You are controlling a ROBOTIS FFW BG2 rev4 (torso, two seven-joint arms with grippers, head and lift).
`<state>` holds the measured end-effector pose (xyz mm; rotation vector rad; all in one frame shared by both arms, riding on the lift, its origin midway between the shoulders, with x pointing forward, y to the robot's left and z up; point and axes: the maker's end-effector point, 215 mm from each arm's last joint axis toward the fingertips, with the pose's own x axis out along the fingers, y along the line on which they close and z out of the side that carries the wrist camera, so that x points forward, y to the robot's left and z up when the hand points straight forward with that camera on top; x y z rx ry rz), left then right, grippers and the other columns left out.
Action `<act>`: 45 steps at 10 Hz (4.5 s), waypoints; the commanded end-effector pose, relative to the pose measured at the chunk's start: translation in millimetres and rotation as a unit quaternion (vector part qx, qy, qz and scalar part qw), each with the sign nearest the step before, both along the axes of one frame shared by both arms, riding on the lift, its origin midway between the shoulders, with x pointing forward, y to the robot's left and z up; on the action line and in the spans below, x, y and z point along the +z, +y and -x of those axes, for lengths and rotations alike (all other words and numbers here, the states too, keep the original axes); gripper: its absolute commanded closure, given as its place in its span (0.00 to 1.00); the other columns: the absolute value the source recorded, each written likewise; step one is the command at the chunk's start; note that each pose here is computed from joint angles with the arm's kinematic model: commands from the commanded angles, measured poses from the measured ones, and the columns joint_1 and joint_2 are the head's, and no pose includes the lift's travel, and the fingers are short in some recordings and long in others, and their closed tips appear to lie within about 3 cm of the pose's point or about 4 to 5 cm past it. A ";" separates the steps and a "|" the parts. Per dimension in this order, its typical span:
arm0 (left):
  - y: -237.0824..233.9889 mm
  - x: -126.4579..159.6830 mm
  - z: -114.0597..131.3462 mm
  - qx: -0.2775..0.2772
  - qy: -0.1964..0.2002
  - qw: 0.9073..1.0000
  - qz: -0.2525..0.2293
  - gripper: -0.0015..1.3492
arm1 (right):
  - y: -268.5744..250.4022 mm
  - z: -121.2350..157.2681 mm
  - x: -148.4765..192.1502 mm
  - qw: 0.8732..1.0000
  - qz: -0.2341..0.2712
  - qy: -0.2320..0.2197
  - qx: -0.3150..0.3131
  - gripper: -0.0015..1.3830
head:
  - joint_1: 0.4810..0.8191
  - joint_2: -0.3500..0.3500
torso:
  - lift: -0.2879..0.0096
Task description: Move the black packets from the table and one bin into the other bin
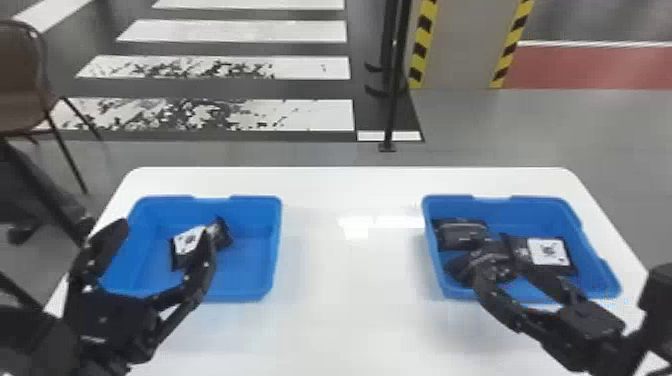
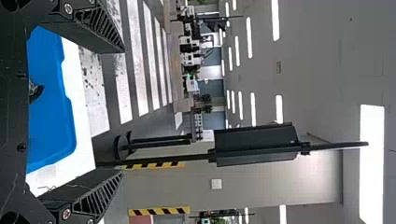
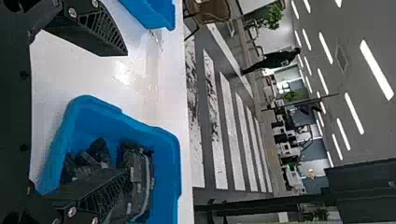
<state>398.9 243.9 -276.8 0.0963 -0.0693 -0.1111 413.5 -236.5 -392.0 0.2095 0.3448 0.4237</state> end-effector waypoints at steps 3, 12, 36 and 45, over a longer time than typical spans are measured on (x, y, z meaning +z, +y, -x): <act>4.7 -39.6 -51.5 -0.015 0.072 0.997 -0.032 0.08 | 9.5 34.8 -12.0 0.999 -0.042 0.033 -0.004 0.09 | 0.63 0.52 | 0.60; 120.6 -158.9 -166.5 0.026 0.282 0.956 -0.077 0.08 | 20.7 46.3 -5.1 0.998 -0.053 0.033 0.009 0.10 | 0.63 0.69 | 0.60; 65.1 -230.4 -178.9 -0.071 0.362 0.926 -0.083 0.90 | 42.1 45.8 -26.3 0.994 -0.093 0.054 0.028 0.10 | 0.63 0.71 | 0.60; 10.0 -76.9 -94.4 -0.117 0.201 0.972 -0.026 0.90 | 97.2 -19.1 90.1 0.985 -0.128 -0.058 0.100 0.10 | 0.63 0.74 | 0.60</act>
